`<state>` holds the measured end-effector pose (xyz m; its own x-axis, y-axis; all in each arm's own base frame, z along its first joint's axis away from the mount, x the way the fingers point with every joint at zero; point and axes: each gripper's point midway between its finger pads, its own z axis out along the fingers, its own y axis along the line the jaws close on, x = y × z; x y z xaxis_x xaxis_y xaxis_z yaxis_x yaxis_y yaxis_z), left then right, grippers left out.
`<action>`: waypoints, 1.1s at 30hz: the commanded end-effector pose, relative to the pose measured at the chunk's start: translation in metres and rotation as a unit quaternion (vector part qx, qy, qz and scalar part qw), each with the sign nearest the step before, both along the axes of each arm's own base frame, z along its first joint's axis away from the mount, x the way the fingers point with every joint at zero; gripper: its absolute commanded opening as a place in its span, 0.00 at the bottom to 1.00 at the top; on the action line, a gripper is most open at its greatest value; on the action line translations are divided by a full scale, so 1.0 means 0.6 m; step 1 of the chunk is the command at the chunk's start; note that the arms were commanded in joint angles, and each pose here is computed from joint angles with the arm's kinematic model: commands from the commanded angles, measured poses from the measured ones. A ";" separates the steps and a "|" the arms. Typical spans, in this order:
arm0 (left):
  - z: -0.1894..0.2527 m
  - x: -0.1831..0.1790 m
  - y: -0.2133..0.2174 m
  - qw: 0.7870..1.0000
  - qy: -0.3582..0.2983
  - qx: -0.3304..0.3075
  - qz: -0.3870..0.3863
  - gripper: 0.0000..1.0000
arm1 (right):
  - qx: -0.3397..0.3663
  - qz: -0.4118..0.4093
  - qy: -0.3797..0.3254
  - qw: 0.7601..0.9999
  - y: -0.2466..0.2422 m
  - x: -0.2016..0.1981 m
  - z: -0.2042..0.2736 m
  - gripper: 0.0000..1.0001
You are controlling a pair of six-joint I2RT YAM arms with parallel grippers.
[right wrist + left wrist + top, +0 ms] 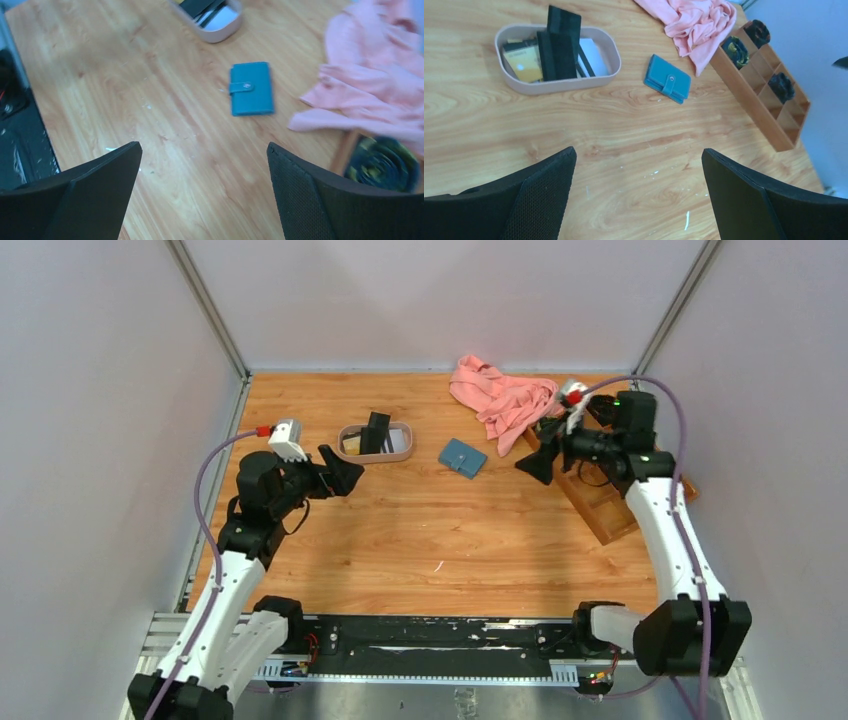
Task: Put the credit cards into the card holder
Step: Move the card holder to the center of the board.
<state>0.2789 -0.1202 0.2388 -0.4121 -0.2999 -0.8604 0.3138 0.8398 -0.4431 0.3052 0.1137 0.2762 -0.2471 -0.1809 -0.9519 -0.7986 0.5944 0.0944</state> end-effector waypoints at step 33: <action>-0.053 0.001 0.054 0.991 0.046 0.127 -0.011 1.00 | -0.266 0.056 0.280 0.921 0.161 0.209 -0.418 0.75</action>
